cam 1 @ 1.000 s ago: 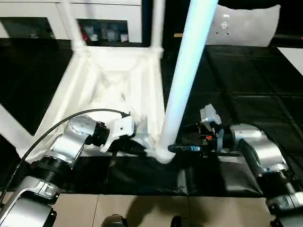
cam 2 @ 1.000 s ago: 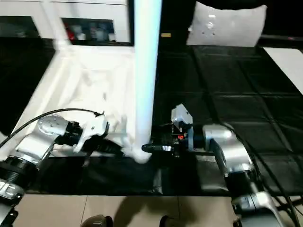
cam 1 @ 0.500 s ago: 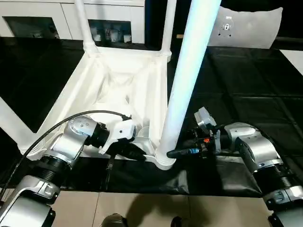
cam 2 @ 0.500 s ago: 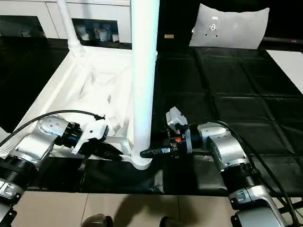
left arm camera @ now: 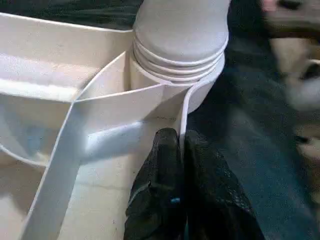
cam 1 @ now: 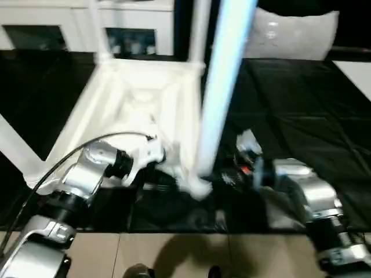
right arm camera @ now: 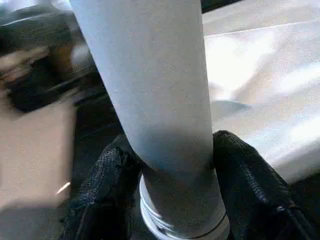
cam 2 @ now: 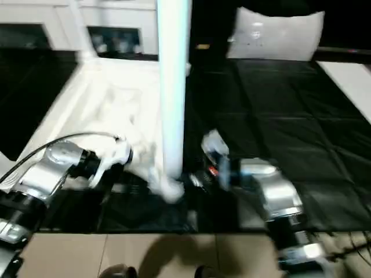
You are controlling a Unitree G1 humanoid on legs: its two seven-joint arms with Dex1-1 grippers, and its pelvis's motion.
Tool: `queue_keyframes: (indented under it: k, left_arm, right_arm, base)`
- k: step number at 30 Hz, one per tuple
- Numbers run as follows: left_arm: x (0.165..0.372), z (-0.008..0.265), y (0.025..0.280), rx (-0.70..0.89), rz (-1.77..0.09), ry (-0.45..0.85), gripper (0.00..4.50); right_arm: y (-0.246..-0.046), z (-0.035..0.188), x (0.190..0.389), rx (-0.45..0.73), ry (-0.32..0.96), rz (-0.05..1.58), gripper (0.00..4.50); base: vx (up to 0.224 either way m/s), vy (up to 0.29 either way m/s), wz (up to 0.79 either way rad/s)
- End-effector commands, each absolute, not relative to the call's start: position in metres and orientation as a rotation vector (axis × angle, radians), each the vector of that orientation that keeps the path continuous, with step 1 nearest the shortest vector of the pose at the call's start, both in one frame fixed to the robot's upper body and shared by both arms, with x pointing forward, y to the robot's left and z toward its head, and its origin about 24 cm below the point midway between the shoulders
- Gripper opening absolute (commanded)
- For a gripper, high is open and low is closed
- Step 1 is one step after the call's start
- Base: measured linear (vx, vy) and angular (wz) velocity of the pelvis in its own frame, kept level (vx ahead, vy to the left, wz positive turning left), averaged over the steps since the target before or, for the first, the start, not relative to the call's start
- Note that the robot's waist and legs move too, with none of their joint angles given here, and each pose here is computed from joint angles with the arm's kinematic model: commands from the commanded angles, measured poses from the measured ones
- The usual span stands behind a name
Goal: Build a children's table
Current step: Rotate leg to tighten
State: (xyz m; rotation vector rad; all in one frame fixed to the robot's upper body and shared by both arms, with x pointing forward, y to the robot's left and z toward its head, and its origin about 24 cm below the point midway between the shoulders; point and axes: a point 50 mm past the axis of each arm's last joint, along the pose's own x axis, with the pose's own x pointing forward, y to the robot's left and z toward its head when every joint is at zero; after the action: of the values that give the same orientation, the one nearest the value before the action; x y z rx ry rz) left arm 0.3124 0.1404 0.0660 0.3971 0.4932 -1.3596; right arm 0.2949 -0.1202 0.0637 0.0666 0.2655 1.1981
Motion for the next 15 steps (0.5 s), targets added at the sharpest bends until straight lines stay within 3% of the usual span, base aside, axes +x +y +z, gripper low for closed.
queue_keyframes:
  k: [1,6,9,14,15]
  left_arm:
    - [0.317,0.074,0.097,0.360,-1.369,0.394,0.00]
    - [0.323,0.074,0.085,0.348,-1.278,0.400,0.00]
    - [0.334,0.078,0.068,0.312,-1.101,0.377,0.00]
    - [0.338,0.080,0.053,0.289,-0.991,0.342,0.00]
    - [0.338,0.081,0.049,0.284,-0.971,0.335,0.00]
  right_arm:
    - [-0.081,0.054,0.289,0.115,0.317,1.195,1.96]
    - [-0.065,0.051,0.293,0.143,0.319,1.066,1.96]
    - [-0.045,0.049,0.303,0.183,0.325,0.865,1.95]
    - [-0.032,0.050,0.314,0.205,0.330,0.673,1.95]
    - [-0.030,0.052,0.316,0.218,0.320,0.635,2.30]
  base:
    - [-0.066,0.007,-0.14]
    - [0.000,0.000,0.00]
    - [0.000,0.000,0.00]
    - [0.000,0.000,0.00]
    - [0.000,0.000,0.00]
